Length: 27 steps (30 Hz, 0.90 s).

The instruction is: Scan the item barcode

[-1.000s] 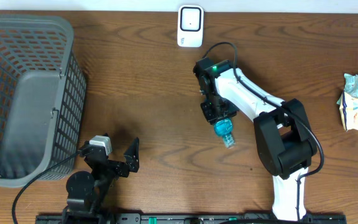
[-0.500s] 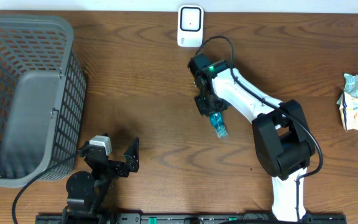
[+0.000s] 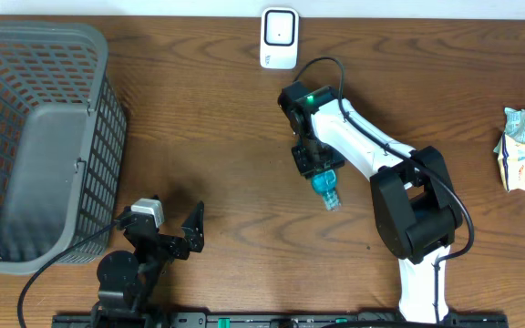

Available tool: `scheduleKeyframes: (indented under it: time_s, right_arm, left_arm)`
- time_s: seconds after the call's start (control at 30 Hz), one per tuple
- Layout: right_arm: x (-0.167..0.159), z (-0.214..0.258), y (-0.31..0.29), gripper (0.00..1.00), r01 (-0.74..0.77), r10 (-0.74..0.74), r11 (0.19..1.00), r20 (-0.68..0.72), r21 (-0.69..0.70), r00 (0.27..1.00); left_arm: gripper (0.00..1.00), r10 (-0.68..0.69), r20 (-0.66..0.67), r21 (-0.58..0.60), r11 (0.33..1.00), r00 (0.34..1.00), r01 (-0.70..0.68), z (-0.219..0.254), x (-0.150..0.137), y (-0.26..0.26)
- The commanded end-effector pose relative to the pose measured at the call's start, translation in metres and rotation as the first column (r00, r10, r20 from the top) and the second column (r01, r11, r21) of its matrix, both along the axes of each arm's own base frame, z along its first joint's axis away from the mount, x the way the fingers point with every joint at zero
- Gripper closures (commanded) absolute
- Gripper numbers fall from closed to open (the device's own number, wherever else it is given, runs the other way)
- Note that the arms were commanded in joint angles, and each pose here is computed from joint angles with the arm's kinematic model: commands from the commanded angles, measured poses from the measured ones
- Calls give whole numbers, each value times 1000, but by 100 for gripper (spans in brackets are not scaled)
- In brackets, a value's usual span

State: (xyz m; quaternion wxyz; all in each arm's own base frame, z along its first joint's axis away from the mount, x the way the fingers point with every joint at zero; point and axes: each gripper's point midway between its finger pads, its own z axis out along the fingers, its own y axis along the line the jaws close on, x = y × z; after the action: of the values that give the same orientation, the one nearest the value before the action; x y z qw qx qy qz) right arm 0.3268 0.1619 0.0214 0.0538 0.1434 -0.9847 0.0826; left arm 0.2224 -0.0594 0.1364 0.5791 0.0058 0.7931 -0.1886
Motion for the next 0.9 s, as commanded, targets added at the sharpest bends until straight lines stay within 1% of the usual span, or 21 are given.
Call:
scheduleKeyframes:
  time_s: [0.0,0.07,0.13,0.27,0.33,0.43,0.57,0.7,0.87]
  right_arm:
    - [1,5,0,66,36,-35,999,12,-16,999]
    - [1,5,0,71,35,-35,999,13,-17,999]
    - [7,5,3,72,35,-34,999,38,-1,999]
    - [38,7,13,72,-9,5,1000,162,25,987]
    - [45,10,16,71,-41,34,999,182,35,983]
    - [36,13,13,59,-33,29,999,140,25,990]
    - [17,15,2,50,18,-17,1000,71,-18,997]
    - [5,14,-4,49,71,-69,996,37,-48,997]
    - [-10,-2,6,49,70,-70,998,-10,-2,997]
  left_arm:
    - [2,-9,-33,-2,1000,999,9,-11,-2,-1]
    - [2,-9,-33,-2,1000,999,9,-11,-2,-1]
    - [2,-9,-33,-2,1000,999,9,-11,-2,-1]
    - [2,-9,-33,-2,1000,999,9,-11,-2,-1]
    - [2,-9,-33,-2,1000,999,9,-11,-2,-1]
    - [2,-9,-33,-2,1000,999,9,-11,-2,-1]
    - [2,-9,-33,-2,1000,999,9,-11,-2,-1]
    - [2,-9,-33,-2,1000,999,9,-11,-2,-1]
    - [2,-9,-33,-2,1000,999,9,-11,-2,-1]
